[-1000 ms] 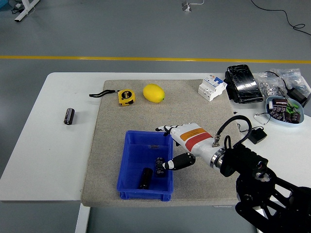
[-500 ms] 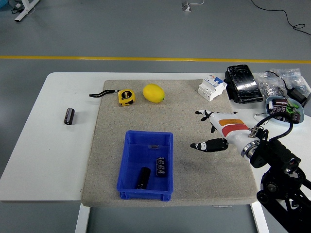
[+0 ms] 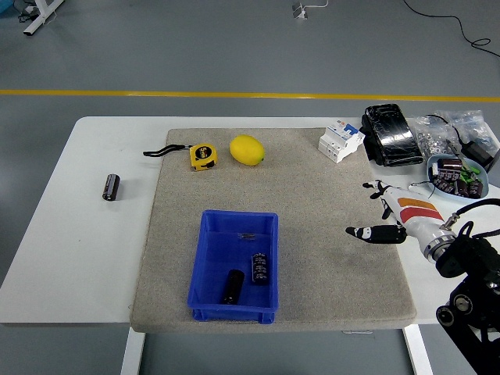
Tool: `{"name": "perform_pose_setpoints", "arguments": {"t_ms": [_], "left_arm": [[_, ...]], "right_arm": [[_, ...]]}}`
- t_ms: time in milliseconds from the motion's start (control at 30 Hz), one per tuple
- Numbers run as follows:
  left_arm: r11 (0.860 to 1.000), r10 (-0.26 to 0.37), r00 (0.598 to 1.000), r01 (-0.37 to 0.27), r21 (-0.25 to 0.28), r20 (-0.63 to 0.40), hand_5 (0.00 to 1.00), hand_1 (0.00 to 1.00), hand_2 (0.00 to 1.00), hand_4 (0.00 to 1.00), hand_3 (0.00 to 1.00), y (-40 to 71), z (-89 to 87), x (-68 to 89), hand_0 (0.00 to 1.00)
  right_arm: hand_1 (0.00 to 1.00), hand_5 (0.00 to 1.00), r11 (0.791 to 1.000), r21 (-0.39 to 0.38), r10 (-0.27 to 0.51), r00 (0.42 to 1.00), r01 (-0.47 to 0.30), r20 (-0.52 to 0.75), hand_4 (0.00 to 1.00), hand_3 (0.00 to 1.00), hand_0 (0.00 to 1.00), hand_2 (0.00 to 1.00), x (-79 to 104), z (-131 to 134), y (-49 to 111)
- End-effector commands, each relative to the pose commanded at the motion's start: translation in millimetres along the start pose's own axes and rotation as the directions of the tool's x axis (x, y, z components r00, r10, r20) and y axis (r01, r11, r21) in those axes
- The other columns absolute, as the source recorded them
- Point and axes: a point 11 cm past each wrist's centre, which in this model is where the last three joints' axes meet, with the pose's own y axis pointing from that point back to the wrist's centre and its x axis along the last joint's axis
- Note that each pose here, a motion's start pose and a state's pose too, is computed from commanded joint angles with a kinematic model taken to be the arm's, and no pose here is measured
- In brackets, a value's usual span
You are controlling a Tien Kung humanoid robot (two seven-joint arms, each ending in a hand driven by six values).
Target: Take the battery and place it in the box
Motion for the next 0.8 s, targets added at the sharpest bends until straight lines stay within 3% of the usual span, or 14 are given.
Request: {"name": "perform_pose_setpoints", "arguments": {"t_ms": [67, 100, 267, 300, 400, 500, 533, 667, 700, 800], "left_arm": [[1.0, -0.001, 1.0, 0.001, 0.0, 0.001, 0.668, 0.548, 0.629, 0.617, 0.615, 0.1, 0.0, -0.6, 0.607], [1.0, -0.002, 1.0, 0.002, 0.0, 0.001, 0.669, 0.555, 0.627, 0.618, 0.615, 0.1, 0.0, -0.8, 0.606], [1.0, -0.007, 1.0, 0.007, 0.0, -0.001, 0.669, 0.555, 0.627, 0.618, 0.615, 0.3, -0.8, -3.5, 0.606], [1.0, -0.008, 1.0, 0.008, 0.0, 0.0, 0.667, 0.556, 0.627, 0.617, 0.615, 0.4, -0.8, -4.1, 0.608], [1.0, -0.011, 1.0, 0.011, 0.0, 0.001, 0.667, 0.556, 0.627, 0.617, 0.615, 0.6, -0.7, -5.3, 0.608], [1.0, -0.012, 1.0, 0.012, 0.0, 0.006, 0.667, 0.556, 0.627, 0.617, 0.615, 0.8, 0.0, -5.9, 0.608], [1.0, -0.013, 1.0, 0.013, 0.0, 0.006, 0.667, 0.559, 0.63, 0.617, 0.615, 0.9, 0.2, -6.2, 0.612], [1.0, -0.014, 1.0, 0.014, -0.002, 0.01, 0.667, 0.559, 0.63, 0.617, 0.615, 1.1, 1.2, -6.4, 0.612], [1.0, -0.014, 1.0, 0.014, -0.001, 0.009, 0.667, 0.56, 0.632, 0.618, 0.615, 1.1, 0.9, -6.3, 0.611], [1.0, -0.014, 1.0, 0.014, -0.001, 0.009, 0.667, 0.56, 0.632, 0.618, 0.615, 1.0, 0.4, -6.8, 0.611]], "right_arm": [[0.446, 0.493, 0.999, -0.032, 0.034, 0.996, -0.031, 0.082, 0.998, 0.849, 0.315, 0.723, 1.3, 14, 0.7], [0.555, 0.56, 0.998, -0.042, 0.042, 0.993, -0.037, 0.112, 0.998, 0.839, 0.466, 0.753, 0.6, 19, 1.7], [0.555, 0.56, 0.989, -0.09, 0.14, 0.927, -0.116, 0.348, 0.998, 0.839, 0.466, 0.753, 0.2, 44, 11.1], [0.641, 0.652, 0.987, -0.093, 0.154, 0.908, -0.128, 0.391, 0.998, 0.837, 0.581, 0.77, 0.7, 46, 12.3], [0.641, 0.652, 0.984, -0.08, 0.175, 0.852, -0.156, 0.494, 0.998, 0.837, 0.581, 0.77, 0.4, 46, 14.1], [0.641, 0.652, 0.983, -0.037, 0.165, 0.789, -0.178, 0.591, 0.998, 0.837, 0.581, 0.77, -2.3, 39, 15.0], [0.717, 0.755, 0.983, -0.023, 0.158, 0.763, -0.185, 0.626, 0.998, 0.834, 0.706, 0.802, -3.0, 36, 15.2], [0.717, 0.755, 0.983, -0.001, 0.123, 0.654, -0.183, 0.746, 0.998, 0.834, 0.706, 0.802, -5.9, 33, 15.7], [0.773, 0.829, 0.984, 0.001, 0.111, 0.622, -0.176, 0.775, 0.998, 0.842, 0.768, 0.82, -7.2, 34, 15.8], [0.773, 0.829, 0.988, -0.002, 0.083, 0.527, -0.152, 0.846, 0.998, 0.842, 0.768, 0.82, -11.0, 35, 15.6]]}}
